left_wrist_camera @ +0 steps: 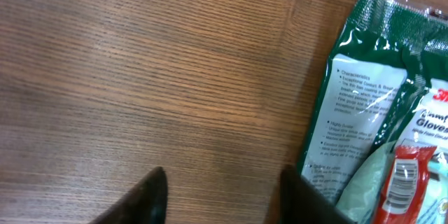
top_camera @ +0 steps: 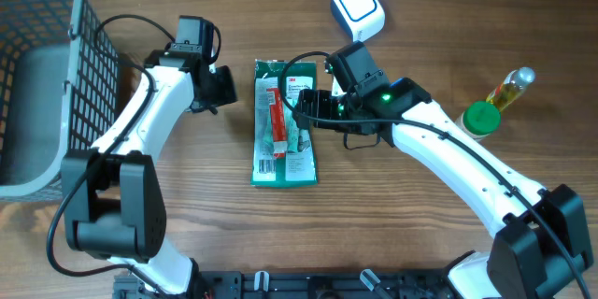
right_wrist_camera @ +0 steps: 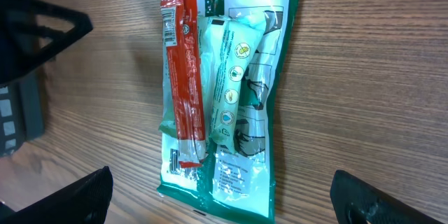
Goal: Scan the item barcode
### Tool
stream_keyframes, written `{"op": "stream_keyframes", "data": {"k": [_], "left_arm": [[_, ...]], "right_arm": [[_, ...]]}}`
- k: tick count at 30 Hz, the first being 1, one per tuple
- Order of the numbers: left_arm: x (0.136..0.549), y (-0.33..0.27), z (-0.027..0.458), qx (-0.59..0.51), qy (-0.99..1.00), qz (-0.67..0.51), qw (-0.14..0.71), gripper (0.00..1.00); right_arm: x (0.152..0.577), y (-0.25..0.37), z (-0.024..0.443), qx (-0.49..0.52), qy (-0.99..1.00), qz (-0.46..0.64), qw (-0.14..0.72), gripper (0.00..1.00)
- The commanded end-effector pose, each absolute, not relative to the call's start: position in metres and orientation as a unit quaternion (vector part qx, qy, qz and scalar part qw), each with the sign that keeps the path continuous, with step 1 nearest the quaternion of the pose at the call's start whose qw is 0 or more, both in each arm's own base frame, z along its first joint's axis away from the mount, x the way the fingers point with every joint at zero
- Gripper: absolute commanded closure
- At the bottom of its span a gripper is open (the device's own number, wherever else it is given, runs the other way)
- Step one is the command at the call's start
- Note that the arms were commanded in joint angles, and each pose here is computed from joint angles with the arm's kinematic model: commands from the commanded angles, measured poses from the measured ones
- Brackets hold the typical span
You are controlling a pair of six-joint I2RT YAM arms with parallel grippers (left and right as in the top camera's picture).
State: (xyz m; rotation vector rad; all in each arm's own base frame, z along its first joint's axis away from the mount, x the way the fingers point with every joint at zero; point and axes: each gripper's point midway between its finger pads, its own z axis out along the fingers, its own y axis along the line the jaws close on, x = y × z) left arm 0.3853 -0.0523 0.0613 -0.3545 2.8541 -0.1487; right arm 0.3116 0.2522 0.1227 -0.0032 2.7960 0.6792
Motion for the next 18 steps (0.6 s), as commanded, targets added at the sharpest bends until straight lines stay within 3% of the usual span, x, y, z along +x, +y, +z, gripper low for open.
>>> {"op": "stream_keyframes", "data": {"k": [1, 5, 18], "left_arm": [[0.385, -0.055, 0.066, -0.122, 0.981, -0.065, 0.134, 0.83], [0.385, -0.055, 0.066, -0.122, 0.981, -0.065, 0.134, 0.87], [0.383, -0.055, 0.065, -0.122, 0.982, -0.063, 0.130, 0.81]], "right_arm": [[0.311, 0.250, 0.113, 0.011, 0.967, 0.223, 0.125, 0.00], [0.311, 0.250, 0.113, 0.011, 0.967, 0.223, 0.125, 0.00], [0.323, 0.262, 0.123, 0.009, 0.955, 0.255, 0.149, 0.00]]}}
